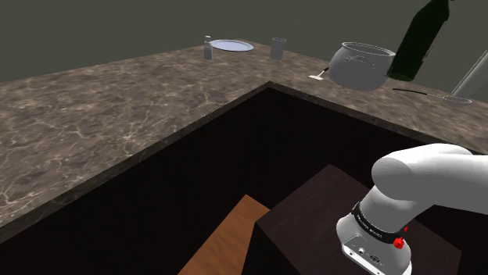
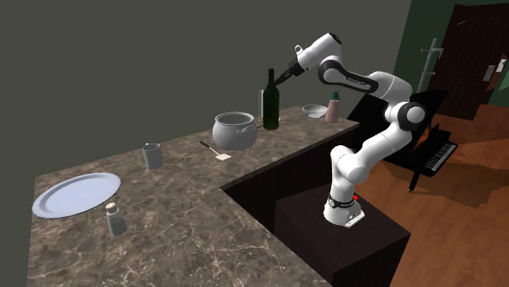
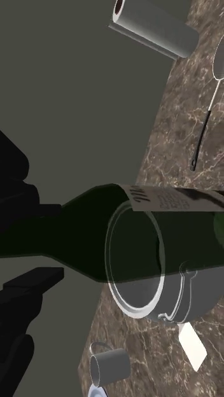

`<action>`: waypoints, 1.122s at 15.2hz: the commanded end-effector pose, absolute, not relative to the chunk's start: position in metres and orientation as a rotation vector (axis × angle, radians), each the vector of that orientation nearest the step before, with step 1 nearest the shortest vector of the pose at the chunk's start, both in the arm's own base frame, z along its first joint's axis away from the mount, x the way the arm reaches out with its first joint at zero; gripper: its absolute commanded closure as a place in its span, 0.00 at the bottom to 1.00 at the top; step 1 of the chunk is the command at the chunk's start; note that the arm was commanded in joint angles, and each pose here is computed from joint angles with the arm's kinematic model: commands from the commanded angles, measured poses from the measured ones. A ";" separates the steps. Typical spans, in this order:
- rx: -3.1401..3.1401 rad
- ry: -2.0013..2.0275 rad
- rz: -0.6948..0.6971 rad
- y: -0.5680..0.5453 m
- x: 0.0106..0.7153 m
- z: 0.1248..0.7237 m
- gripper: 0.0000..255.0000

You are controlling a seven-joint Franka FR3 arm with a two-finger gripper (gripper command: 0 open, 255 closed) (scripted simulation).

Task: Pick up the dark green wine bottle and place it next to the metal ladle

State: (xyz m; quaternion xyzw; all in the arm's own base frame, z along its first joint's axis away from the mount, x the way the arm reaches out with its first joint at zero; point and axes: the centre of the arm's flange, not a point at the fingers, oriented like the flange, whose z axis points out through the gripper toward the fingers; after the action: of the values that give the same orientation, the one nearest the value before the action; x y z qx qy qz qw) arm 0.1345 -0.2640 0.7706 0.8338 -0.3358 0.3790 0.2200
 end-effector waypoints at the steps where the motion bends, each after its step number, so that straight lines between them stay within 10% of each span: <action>1: 2.306 -0.927 1.049 -0.280 0.113 0.769 1.00; 17: 2.306 -0.927 1.049 -0.369 -0.031 0.753 1.00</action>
State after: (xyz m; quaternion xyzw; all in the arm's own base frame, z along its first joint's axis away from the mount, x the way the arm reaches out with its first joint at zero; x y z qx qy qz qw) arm -0.0299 -0.3684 0.7576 0.8339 -0.3354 0.3790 0.2199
